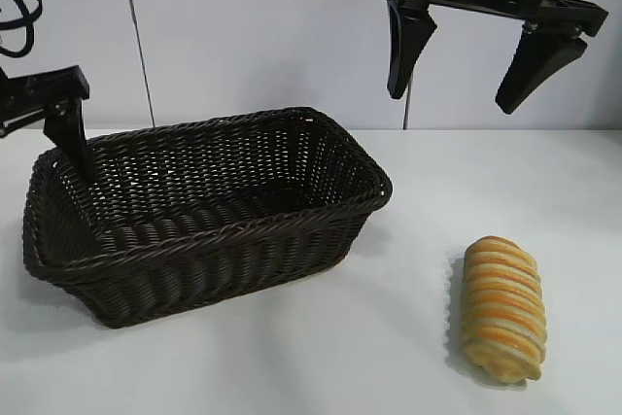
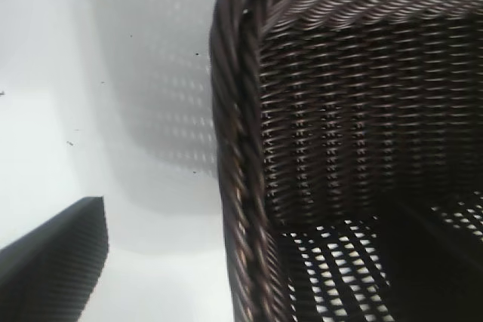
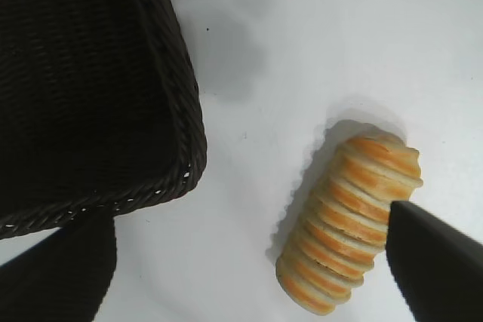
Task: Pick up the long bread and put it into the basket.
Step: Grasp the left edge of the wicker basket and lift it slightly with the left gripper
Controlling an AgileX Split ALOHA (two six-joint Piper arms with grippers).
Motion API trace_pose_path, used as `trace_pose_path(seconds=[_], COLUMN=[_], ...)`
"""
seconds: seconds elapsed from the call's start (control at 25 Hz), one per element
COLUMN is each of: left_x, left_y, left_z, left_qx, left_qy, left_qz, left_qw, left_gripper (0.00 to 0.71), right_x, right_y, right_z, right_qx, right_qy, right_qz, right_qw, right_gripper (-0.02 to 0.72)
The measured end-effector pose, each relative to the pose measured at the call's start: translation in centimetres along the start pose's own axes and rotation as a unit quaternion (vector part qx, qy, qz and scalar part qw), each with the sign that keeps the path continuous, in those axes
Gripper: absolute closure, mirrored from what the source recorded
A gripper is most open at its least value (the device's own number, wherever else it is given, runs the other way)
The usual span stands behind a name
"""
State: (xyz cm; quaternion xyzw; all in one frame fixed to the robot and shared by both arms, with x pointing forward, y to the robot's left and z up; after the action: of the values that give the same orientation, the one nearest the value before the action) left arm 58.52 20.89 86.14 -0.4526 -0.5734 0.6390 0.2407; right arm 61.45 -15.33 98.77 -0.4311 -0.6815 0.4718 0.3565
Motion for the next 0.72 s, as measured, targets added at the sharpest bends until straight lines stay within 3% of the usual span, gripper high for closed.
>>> trace_pose_path(seconds=[0.4,0.48,0.56,0.72], left_x=[0.3,0.3,0.4,0.3], left_y=[2.6,2.9,3.1,3.1], left_z=[-0.2,-0.2,-0.2,-0.2], left_qx=[0.008,0.010,0.011,0.010], left_qy=[-0.012,-0.016,-0.017,-0.020], left_qz=[-0.001,-0.002,-0.003,-0.001], left_qw=[1.000,1.000,1.000,1.000], left_gripper=[0.024,0.051,0.133,0.427], right_x=[0.0,0.0,0.0,0.0], right_y=[0.0,0.0,0.0,0.0], right_z=[-0.4,-0.4,-0.4,-0.4], right_qx=[-0.010,-0.011,-0.012,-0.012], right_qy=[0.000,0.000,0.000,0.000], right_qz=[0.000,0.000,0.000,0.000], right_qw=[1.000,1.000,1.000,1.000], right_gripper=[0.008,0.008,0.008,0.008])
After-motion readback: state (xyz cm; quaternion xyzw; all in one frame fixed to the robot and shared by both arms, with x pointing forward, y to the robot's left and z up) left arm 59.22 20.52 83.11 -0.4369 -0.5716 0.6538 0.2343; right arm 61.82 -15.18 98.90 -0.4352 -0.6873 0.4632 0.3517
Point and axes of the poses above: a point on each arm's last joint axis where the gripper is mounted, y pointing out along that axis toward the gripper, x along the wrist's bending axis when the last joint is at zero, z = x × y, the point moved 8 cm from there along y, pointing out along that axis toward the gripper, and after that the axes turned 15 degrees about -y, right-handed, at the moved point
